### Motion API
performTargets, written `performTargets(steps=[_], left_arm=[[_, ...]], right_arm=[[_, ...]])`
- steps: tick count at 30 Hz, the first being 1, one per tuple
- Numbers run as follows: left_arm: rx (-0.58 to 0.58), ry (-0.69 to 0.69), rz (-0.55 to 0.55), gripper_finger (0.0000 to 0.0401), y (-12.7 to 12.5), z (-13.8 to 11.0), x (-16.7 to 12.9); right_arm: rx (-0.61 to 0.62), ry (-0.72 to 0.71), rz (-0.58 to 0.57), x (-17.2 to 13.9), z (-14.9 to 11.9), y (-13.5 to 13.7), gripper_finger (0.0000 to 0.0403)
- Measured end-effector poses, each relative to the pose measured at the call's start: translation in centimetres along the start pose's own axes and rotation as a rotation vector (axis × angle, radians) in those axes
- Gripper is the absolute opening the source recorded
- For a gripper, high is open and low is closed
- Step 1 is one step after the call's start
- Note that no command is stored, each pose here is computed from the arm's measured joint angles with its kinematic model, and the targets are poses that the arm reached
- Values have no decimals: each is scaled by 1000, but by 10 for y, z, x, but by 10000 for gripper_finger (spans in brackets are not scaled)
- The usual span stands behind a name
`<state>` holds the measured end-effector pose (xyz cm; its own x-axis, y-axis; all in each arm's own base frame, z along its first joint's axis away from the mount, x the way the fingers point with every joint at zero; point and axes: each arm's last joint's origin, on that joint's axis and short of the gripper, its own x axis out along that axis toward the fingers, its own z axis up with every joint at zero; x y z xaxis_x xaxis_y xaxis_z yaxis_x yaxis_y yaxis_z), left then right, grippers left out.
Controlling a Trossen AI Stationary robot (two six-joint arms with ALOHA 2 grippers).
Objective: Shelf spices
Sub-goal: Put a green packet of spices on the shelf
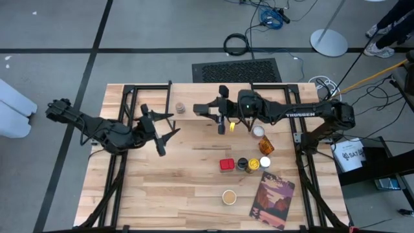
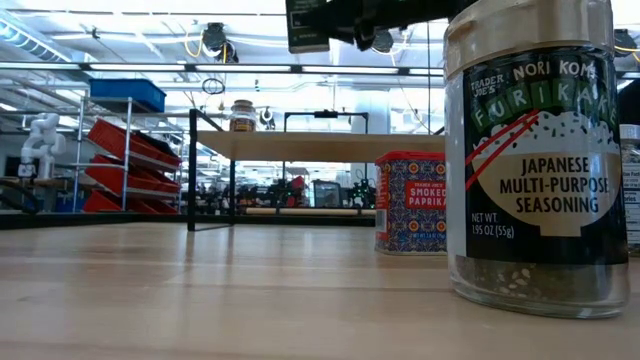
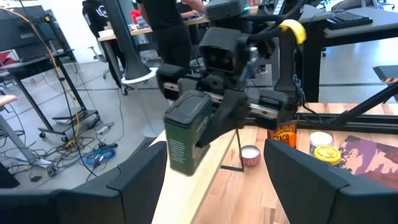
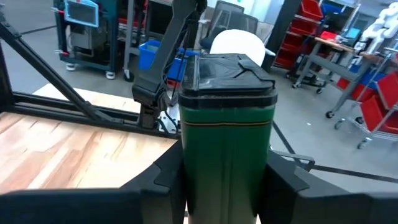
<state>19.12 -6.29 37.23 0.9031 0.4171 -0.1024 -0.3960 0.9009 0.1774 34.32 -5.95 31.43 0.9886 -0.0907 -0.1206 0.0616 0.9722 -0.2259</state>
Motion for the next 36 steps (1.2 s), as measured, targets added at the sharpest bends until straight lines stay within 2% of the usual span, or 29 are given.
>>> performTargets(steps=[12, 26, 36], left_arm=[[0, 1, 0, 279, 0, 0, 0], [-1, 1, 12, 279, 0, 0, 0], [3, 26, 11, 279, 0, -3, 0]], right_arm=[[80, 0, 32, 0, -22, -51, 132], [121, 85, 76, 25, -60, -51, 132], [122, 166, 61, 24, -73, -59, 132]])
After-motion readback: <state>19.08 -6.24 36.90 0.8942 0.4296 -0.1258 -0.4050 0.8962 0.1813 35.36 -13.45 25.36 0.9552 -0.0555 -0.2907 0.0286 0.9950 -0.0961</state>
